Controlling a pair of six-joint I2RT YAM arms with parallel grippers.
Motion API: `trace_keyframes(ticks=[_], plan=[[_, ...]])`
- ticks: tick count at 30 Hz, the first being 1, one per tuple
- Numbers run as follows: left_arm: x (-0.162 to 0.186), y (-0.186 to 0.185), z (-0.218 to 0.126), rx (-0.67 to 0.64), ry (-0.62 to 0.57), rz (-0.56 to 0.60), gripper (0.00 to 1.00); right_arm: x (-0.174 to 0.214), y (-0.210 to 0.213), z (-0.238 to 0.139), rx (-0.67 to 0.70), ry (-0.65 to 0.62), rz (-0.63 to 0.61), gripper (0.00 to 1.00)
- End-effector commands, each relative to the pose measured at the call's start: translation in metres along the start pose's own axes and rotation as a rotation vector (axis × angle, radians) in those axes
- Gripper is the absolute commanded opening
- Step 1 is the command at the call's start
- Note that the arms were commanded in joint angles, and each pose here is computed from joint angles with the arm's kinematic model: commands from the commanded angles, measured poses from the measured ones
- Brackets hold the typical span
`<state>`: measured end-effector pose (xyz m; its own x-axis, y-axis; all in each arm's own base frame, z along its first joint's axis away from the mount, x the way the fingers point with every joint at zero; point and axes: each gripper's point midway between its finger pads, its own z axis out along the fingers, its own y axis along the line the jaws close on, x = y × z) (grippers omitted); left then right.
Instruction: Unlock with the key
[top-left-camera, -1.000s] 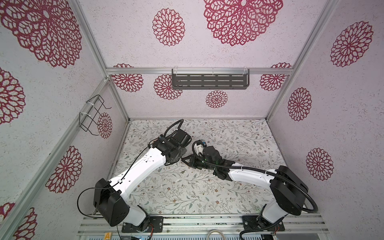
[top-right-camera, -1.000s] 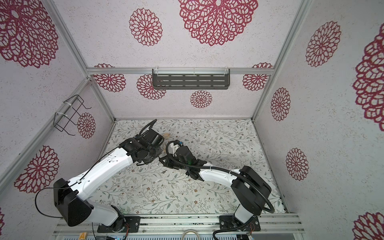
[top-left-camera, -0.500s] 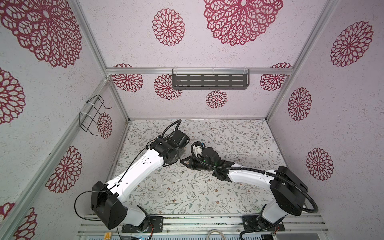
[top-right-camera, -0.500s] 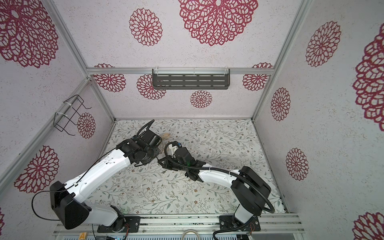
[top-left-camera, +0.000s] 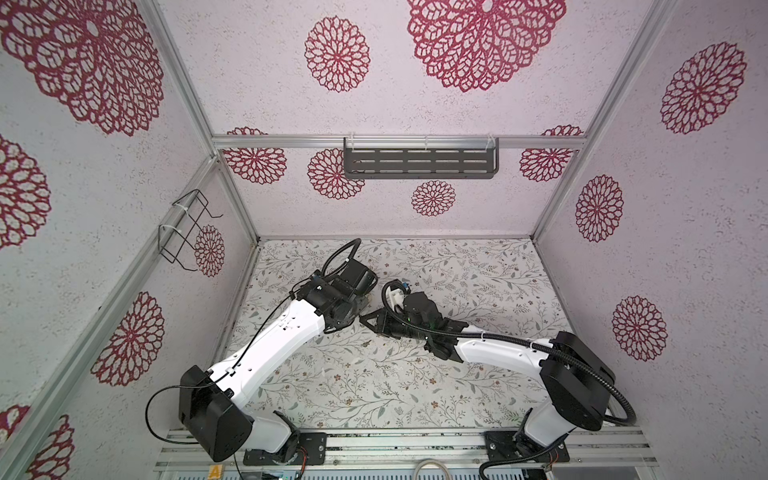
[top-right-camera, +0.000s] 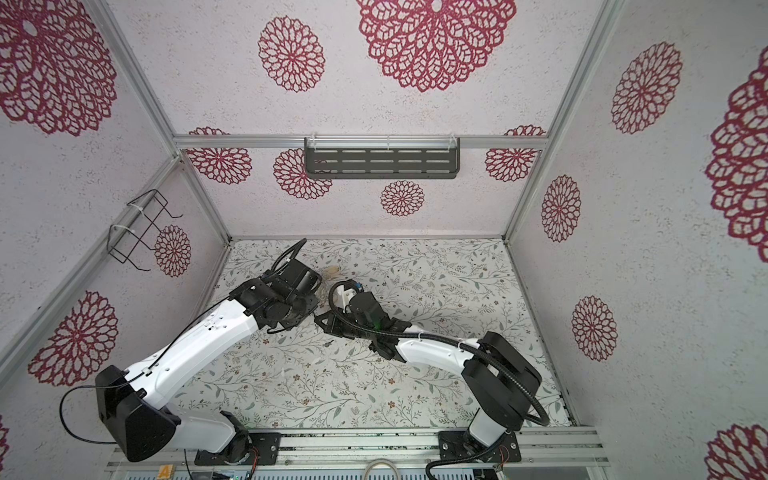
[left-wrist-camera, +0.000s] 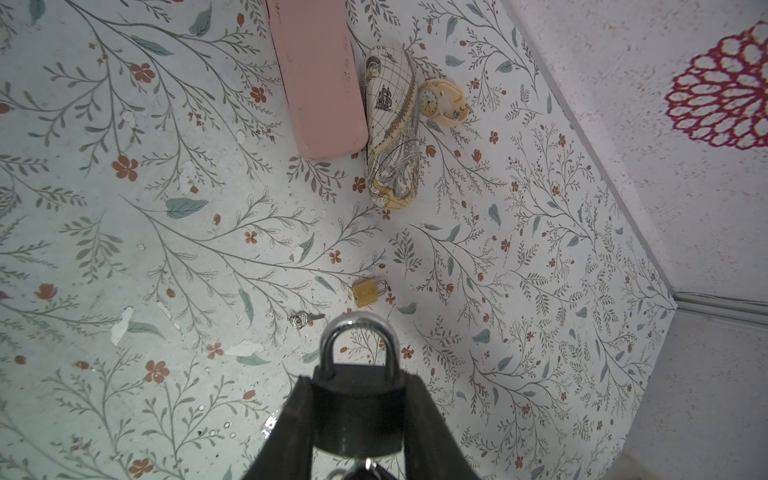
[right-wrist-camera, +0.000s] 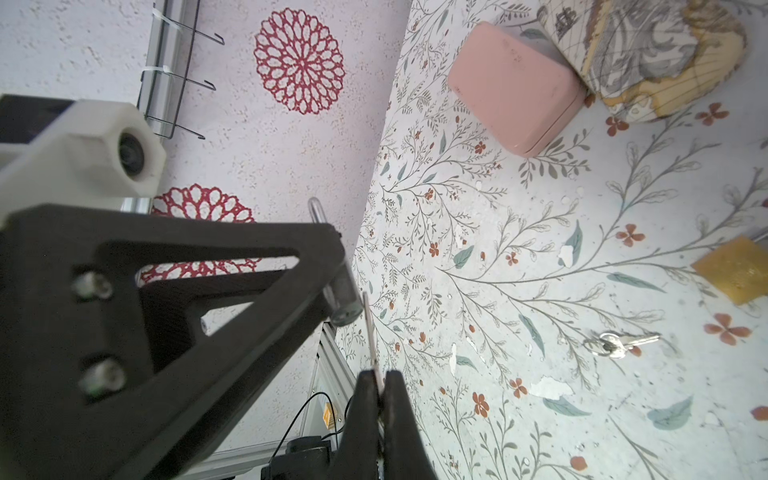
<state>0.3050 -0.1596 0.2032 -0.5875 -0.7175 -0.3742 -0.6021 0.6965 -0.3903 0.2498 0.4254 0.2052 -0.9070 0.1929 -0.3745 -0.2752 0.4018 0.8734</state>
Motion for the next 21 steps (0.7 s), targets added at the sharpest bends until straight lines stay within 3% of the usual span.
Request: trace_keyframes(ticks=[1, 21], plan=[[-0.006, 0.002, -0.002, 0.008, -0.026, -0.03, 0.0, -0.012, 0.039, -0.002, -0.108, -0.031, -0.026, 0.0], [-0.012, 0.008, -0.005, 0.01, -0.045, -0.059, 0.0, -0.009, 0.044, -0.01, -0.092, -0.031, -0.054, 0.0]])
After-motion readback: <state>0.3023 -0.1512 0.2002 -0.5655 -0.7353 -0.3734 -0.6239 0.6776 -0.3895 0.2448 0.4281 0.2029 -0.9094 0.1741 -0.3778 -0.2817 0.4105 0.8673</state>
